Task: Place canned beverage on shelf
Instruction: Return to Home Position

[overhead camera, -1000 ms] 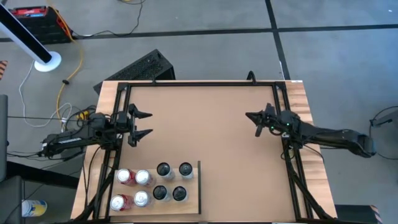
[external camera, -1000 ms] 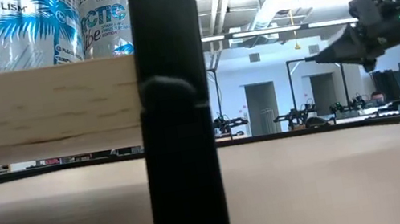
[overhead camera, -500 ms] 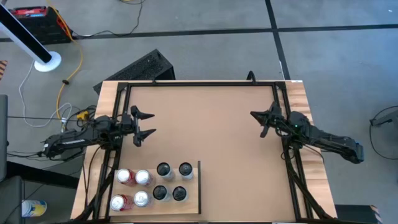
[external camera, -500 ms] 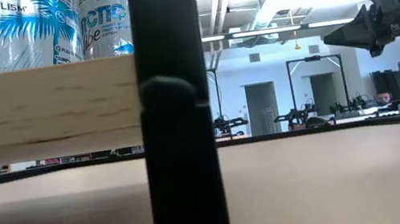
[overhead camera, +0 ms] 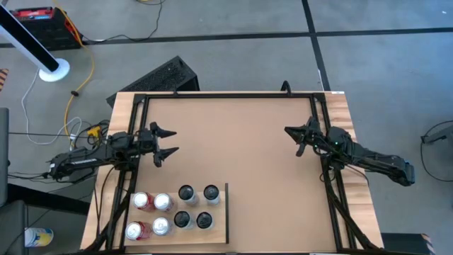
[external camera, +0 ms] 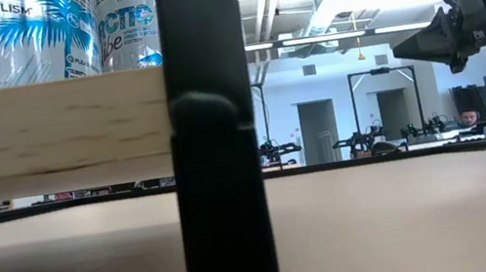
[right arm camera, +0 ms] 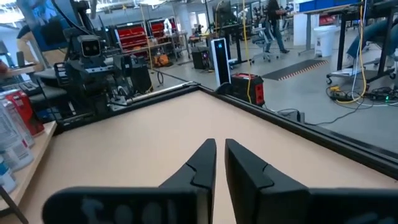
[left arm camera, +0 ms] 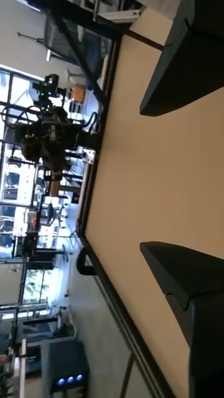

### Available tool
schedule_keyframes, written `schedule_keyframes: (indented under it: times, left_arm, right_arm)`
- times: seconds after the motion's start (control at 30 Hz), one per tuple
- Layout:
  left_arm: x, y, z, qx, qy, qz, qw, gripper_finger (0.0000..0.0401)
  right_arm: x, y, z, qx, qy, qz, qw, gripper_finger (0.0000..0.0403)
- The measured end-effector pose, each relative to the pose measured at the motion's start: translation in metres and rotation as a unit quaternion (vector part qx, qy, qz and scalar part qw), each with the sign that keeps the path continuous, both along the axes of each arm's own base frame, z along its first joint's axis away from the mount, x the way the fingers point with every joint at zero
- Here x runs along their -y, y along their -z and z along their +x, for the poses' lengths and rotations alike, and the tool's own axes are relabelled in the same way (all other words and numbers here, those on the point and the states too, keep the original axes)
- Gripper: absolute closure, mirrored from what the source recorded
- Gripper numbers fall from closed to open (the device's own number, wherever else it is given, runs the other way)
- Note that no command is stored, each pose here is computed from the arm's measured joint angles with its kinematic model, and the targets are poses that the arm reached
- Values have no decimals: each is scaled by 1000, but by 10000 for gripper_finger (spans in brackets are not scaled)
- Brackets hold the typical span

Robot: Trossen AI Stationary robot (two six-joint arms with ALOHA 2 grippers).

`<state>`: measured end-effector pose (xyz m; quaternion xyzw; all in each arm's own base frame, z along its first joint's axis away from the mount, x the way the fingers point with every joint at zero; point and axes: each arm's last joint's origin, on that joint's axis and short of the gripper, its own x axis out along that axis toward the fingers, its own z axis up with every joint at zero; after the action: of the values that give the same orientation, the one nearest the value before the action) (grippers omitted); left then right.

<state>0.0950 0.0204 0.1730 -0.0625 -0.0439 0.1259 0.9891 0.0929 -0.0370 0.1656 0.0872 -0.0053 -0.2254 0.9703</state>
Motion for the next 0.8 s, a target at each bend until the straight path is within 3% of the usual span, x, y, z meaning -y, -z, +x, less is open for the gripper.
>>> schedule_keyframes:
  times: [0.8]
  left_arm:
    - [0, 4, 0, -15, 1, -7, 1000, 69]
  right_arm:
    - [0, 0, 0, 0, 0, 0, 1000, 341]
